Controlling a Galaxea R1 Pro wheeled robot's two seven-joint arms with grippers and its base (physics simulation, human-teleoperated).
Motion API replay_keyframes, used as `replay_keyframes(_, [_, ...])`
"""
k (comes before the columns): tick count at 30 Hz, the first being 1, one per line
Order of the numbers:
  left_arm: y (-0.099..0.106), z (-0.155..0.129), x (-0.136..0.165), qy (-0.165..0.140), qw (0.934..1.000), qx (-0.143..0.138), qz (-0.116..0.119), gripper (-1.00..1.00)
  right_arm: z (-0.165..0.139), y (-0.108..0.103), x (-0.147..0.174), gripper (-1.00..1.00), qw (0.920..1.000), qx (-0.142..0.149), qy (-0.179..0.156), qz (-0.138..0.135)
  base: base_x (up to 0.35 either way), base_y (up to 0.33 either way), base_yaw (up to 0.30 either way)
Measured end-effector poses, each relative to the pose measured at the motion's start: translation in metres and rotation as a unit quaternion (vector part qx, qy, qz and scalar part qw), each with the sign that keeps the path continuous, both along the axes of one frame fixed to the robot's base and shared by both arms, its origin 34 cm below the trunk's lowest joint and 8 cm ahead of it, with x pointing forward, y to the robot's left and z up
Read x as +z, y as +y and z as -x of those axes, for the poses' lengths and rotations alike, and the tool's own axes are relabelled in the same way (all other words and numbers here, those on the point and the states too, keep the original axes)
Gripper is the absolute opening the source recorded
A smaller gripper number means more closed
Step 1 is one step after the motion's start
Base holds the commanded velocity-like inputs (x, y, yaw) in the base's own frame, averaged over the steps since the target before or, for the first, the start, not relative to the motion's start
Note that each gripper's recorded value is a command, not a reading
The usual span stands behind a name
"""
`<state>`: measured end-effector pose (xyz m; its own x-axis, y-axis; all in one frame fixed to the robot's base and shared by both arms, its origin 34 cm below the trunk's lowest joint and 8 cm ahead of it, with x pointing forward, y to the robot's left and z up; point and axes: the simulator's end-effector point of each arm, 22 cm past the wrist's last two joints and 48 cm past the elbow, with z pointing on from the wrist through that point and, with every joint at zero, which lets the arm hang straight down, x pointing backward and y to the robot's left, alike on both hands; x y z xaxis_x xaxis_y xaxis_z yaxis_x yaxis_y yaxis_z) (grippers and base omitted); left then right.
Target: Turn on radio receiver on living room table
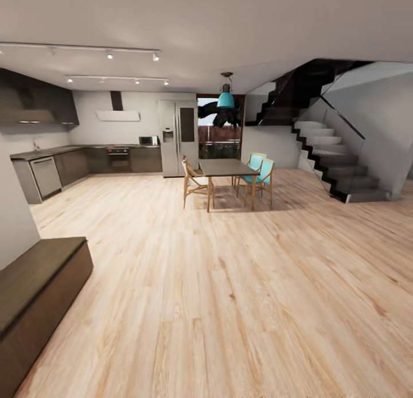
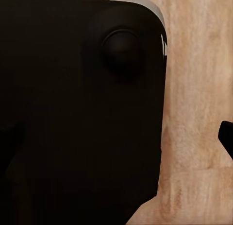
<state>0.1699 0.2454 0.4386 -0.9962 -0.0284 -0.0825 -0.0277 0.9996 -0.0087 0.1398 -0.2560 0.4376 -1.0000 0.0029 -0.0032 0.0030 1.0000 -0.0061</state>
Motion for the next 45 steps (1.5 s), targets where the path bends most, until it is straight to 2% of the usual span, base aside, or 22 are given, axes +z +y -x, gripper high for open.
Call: replay_keyframes(45, [-0.0017, 0.0001, 0.0, 0.0, 1.0, -0.001, 0.0, 1.0, -0.0051, -0.0037, 0.0, 1.0, 0.9999, -0.01, -0.004, 0.002, 0.0, 0.0, -0.287])
